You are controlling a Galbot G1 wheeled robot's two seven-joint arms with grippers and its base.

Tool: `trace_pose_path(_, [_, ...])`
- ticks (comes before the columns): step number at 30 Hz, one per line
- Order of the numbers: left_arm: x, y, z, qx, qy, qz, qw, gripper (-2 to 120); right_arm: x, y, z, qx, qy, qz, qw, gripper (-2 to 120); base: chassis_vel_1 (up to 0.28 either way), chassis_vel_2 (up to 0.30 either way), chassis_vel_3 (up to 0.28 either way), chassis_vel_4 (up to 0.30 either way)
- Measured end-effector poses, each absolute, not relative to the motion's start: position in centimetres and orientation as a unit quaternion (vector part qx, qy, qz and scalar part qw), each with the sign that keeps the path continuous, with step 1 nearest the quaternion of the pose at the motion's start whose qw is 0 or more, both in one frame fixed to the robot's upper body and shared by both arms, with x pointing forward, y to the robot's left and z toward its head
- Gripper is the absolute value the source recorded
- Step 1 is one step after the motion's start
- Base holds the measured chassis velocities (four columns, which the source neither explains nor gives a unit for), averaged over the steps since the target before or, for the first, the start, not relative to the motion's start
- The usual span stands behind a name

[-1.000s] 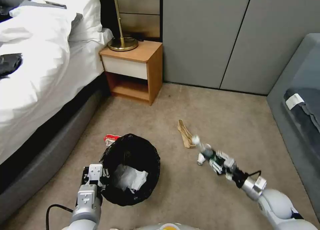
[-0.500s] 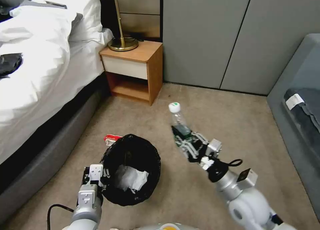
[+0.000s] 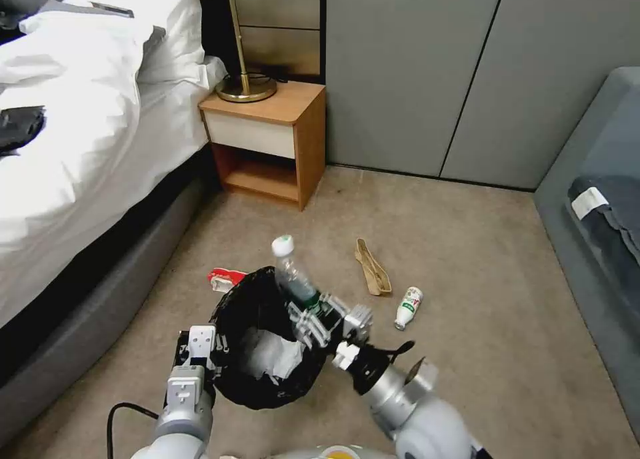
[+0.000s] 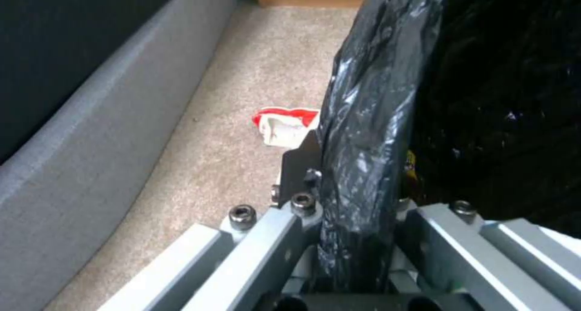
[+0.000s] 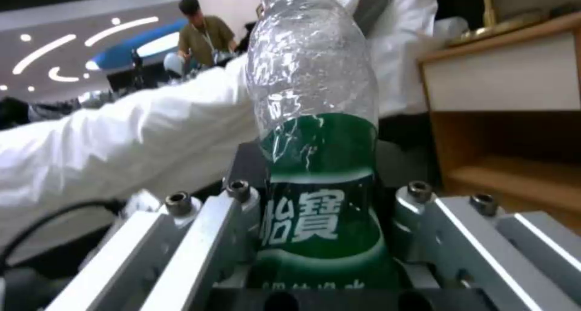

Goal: Pick up the trash bin, then pick up the garbage from the floor and place it into the trash bin.

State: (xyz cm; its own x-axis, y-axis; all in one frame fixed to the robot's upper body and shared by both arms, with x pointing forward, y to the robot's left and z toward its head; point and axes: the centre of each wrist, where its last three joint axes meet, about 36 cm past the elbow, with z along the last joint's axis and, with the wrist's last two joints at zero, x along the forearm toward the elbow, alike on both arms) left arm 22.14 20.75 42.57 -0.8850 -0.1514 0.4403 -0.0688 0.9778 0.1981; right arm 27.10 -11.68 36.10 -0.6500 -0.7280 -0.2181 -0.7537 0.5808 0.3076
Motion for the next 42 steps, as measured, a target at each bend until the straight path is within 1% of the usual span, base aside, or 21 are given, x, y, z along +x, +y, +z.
trace_pose_path(7, [21.9, 20.4, 42.5, 0.054, -0.966, -0.089, 0.235, 1, 26.7, -10.2, 33.9, -0.425, 0.887, 0.181, 0.011, 23, 0.000, 0.000, 0.000, 0.000])
trace_pose_path(13, [21.8, 20.2, 42.6, 0.053, -0.967, -0.088, 0.235, 1, 26.7, -10.0, 32.7, -0.433, 0.887, 0.161, -0.005, 23, 0.000, 0.000, 0.000, 0.000])
trace_pose_path(14, [21.8, 20.2, 42.6, 0.053, -0.967, -0.088, 0.234, 1, 26.6, -10.1, 32.6, -0.434, 0.887, 0.158, -0.006, 25, 0.000, 0.000, 0.000, 0.000])
trace_pose_path(15, [21.8, 20.2, 42.6, 0.053, -0.967, -0.088, 0.234, 1, 26.6, -10.1, 32.6, -0.434, 0.887, 0.158, -0.006, 25, 0.000, 0.000, 0.000, 0.000])
trace_pose_path(18, [21.8, 20.2, 42.6, 0.053, -0.967, -0.089, 0.233, 1, 26.4, -10.3, 32.5, -0.435, 0.888, 0.149, -0.011, 40, 0.000, 0.000, 0.000, 0.000])
trace_pose_path(19, [21.8, 20.2, 42.6, 0.053, -0.967, -0.089, 0.233, 1, 26.4, -10.3, 32.5, -0.435, 0.888, 0.149, -0.011, 40, 0.000, 0.000, 0.000, 0.000])
trace_pose_path(21, [21.8, 20.2, 42.6, 0.053, -0.967, -0.089, 0.233, 1, 26.3, -10.4, 32.4, -0.435, 0.888, 0.147, -0.012, 50, 0.000, 0.000, 0.000, 0.000])
trace_pose_path(22, [21.9, 20.2, 42.6, 0.053, -0.967, -0.088, 0.232, 1, 26.2, -10.4, 32.5, -0.436, 0.888, 0.147, -0.012, 53, 0.000, 0.000, 0.000, 0.000])
trace_pose_path(23, [21.9, 20.2, 42.6, 0.053, -0.967, -0.088, 0.232, 1, 26.2, -10.4, 32.5, -0.436, 0.888, 0.147, -0.012, 53, 0.000, 0.000, 0.000, 0.000])
trace_pose_path(24, [21.9, 20.2, 42.6, 0.052, -0.967, -0.088, 0.232, 1, 26.1, -10.5, 32.5, -0.436, 0.888, 0.145, -0.012, 60, 0.000, 0.000, 0.000, 0.000])
trace_pose_path(26, [21.9, 20.2, 42.7, 0.052, -0.968, -0.088, 0.231, 1, 26.1, -10.6, 32.4, -0.436, 0.888, 0.144, -0.013, 70, 0.000, 0.000, 0.000, 0.000])
trace_pose_path(27, [21.9, 20.2, 42.7, 0.052, -0.968, -0.088, 0.231, 1, 26.1, -10.6, 32.4, -0.436, 0.888, 0.144, -0.013, 70, 0.000, 0.000, 0.000, 0.000])
trace_pose_path(29, [21.9, 20.2, 42.7, 0.052, -0.968, -0.088, 0.231, 1, 26.0, -10.7, 32.4, -0.436, 0.888, 0.142, -0.013, 78, 0.000, 0.000, 0.000, 0.000])
trace_pose_path(30, [21.9, 20.2, 42.7, 0.052, -0.968, -0.088, 0.231, 1, 26.0, -10.7, 32.4, -0.436, 0.888, 0.142, -0.013, 78, 0.000, 0.000, 0.000, 0.000])
trace_pose_path(31, [22.0, 20.2, 42.7, 0.051, -0.968, -0.088, 0.230, 1, 26.0, -10.8, 32.4, -0.437, 0.888, 0.141, -0.014, 85, 0.000, 0.000, 0.000, 0.000])
trace_pose_path(32, [22.0, 20.2, 42.7, 0.051, -0.968, -0.088, 0.230, 1, 25.9, -10.9, 32.4, -0.438, 0.888, 0.141, -0.014, 89, 0.000, 0.000, 0.000, 0.000])
trace_pose_path(33, [22.0, 20.2, 42.7, 0.051, -0.968, -0.088, 0.230, 1, 25.9, -10.9, 32.4, -0.438, 0.888, 0.140, -0.015, 92, 0.000, 0.000, 0.000, 0.000])
trace_pose_path(34, [22.0, 20.2, 42.7, 0.051, -0.968, -0.088, 0.230, 1, 25.9, -10.9, 32.4, -0.438, 0.888, 0.140, -0.015, 92, 0.000, 0.000, 0.000, 0.000])
trace_pose_path(35, [22.1, 20.2, 42.7, 0.052, -0.968, -0.087, 0.229, 1, 25.9, -11.0, 32.5, -0.438, 0.888, 0.139, -0.014, 99, 0.000, 0.000, 0.000, 0.000])
trace_pose_path(42, [22.3, 20.3, 42.6, 0.052, -0.968, -0.087, 0.230, 1, 25.9, -11.6, 32.9, -0.437, 0.889, 0.134, -0.010, 100, 0.000, 0.000, 0.000, 0.000])
